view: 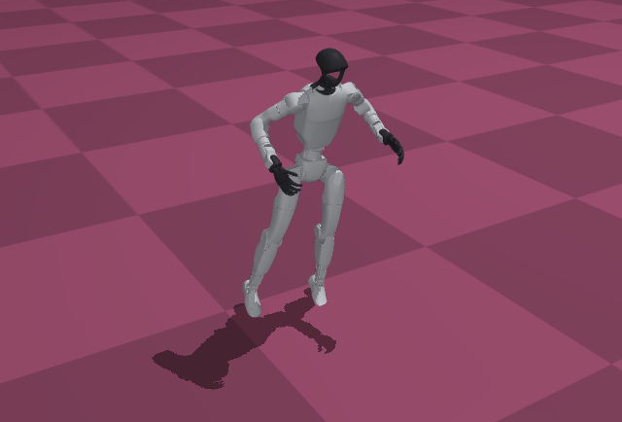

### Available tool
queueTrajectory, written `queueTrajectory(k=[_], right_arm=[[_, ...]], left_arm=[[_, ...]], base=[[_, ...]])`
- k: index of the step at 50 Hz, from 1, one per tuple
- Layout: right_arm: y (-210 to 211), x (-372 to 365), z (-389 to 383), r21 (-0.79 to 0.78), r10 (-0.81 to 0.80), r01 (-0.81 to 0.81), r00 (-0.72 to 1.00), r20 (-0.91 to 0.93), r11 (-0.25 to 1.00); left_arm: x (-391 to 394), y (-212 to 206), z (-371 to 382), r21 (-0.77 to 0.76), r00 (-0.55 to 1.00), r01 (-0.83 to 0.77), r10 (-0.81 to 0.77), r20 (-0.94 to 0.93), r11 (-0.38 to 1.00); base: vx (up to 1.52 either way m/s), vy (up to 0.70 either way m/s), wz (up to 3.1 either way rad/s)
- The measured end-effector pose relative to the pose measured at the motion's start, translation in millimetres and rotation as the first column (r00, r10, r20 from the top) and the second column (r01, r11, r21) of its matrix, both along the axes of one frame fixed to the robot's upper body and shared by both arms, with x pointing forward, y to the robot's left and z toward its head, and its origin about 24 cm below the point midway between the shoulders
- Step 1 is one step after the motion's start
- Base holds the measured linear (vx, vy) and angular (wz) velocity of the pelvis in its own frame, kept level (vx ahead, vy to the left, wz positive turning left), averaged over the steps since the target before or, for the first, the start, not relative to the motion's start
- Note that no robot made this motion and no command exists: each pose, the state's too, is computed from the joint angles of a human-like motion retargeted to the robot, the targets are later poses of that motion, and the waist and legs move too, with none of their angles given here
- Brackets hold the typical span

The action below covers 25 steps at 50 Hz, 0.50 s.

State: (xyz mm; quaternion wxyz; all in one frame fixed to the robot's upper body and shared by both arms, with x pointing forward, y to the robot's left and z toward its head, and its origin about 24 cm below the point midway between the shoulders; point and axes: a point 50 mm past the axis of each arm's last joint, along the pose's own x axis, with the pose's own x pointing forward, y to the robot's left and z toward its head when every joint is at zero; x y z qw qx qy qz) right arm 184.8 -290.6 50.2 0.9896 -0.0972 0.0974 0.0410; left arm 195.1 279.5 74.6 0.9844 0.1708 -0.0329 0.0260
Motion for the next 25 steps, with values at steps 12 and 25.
queueTrajectory(k=[12, 25], right_arm=[[102, 83, 5, -0.326, -0.005, 0.113, 0.948, 0.317, 0.939], [92, 8, 60, -0.025, 0.256, -0.265, 0.896, 0.364, 0.964]], left_arm=[[41, -20, -78, -0.087, 0.902, -0.415, 0.398, -0.165, 0.906], [-7, -35, -24, -0.124, 0.996, -0.090, 0.091, 0.003, 0.988]], base=[[-0.03, -1.17, -0.11], [0.33, -1.21, 0.08]])
